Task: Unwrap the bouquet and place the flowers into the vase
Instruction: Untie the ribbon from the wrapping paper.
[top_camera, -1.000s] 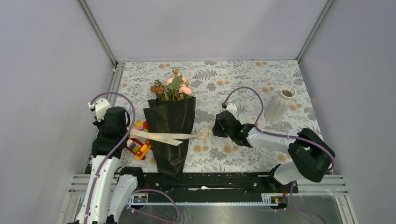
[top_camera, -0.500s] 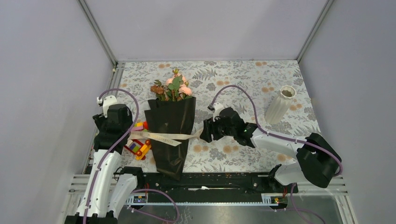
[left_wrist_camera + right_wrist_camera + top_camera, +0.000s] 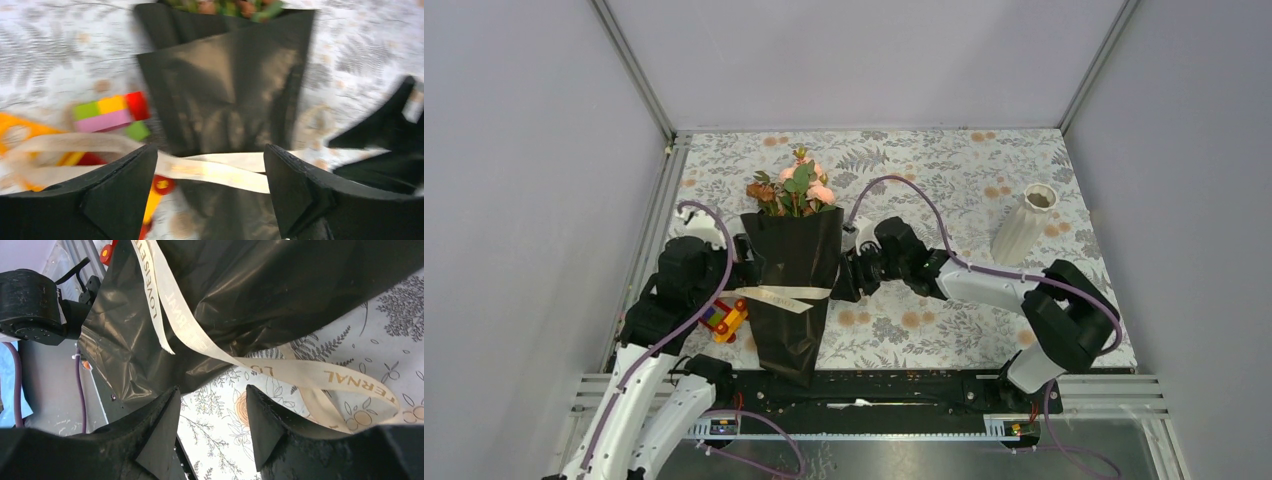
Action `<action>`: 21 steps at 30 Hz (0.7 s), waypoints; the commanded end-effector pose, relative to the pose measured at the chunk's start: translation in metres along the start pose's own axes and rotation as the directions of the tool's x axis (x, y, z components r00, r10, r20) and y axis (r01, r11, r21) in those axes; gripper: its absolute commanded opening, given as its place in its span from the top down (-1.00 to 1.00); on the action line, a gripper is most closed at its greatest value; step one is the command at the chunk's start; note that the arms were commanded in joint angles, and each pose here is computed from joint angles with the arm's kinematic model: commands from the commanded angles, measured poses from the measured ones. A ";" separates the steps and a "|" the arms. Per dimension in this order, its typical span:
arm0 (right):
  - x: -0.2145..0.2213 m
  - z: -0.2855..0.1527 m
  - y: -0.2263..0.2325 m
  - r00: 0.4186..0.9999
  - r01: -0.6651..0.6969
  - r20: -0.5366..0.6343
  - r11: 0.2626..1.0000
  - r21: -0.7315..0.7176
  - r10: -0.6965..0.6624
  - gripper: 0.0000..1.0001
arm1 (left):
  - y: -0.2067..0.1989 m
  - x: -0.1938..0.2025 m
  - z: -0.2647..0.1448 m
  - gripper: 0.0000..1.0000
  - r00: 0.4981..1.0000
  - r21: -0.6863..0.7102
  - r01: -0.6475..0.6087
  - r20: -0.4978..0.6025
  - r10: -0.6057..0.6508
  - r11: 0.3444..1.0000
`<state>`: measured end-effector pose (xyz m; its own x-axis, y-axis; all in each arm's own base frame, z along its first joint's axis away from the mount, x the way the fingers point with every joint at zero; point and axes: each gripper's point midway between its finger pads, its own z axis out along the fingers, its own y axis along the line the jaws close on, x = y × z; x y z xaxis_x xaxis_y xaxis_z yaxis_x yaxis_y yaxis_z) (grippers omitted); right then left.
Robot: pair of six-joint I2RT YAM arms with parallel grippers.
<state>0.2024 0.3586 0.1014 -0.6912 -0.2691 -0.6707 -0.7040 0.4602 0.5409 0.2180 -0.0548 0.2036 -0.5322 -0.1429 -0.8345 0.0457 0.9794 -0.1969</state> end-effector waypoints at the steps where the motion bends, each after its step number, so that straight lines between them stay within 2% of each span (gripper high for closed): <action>1: -0.024 0.011 0.014 0.998 0.054 0.032 0.997 -0.064 -0.052 -0.13 | -0.068 0.010 0.001 -0.66 0.995 0.291 0.101 -0.045 -0.092 0.951; 6: -0.024 0.024 0.010 0.999 0.054 0.011 0.996 -0.069 -0.053 -0.12 | -0.096 0.047 0.007 -0.66 0.991 0.316 0.116 -0.101 -0.088 0.942; 11: -0.029 0.028 0.008 0.997 0.073 0.013 0.995 -0.062 -0.073 -0.16 | -0.122 0.068 0.008 -0.68 0.995 0.358 0.038 -0.100 -0.002 0.933; 21: -0.028 0.036 0.005 0.997 0.081 -0.013 0.994 -0.074 -0.082 -0.20 | -0.135 0.092 0.015 -0.73 0.980 0.228 -0.105 -0.144 0.140 0.968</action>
<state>0.2232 0.3869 0.0930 -0.6710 -0.3087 -0.6741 -0.7305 0.4311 0.5297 0.1631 -0.1937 0.1205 -0.6933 0.0822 -0.7159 0.3515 0.9058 -0.2364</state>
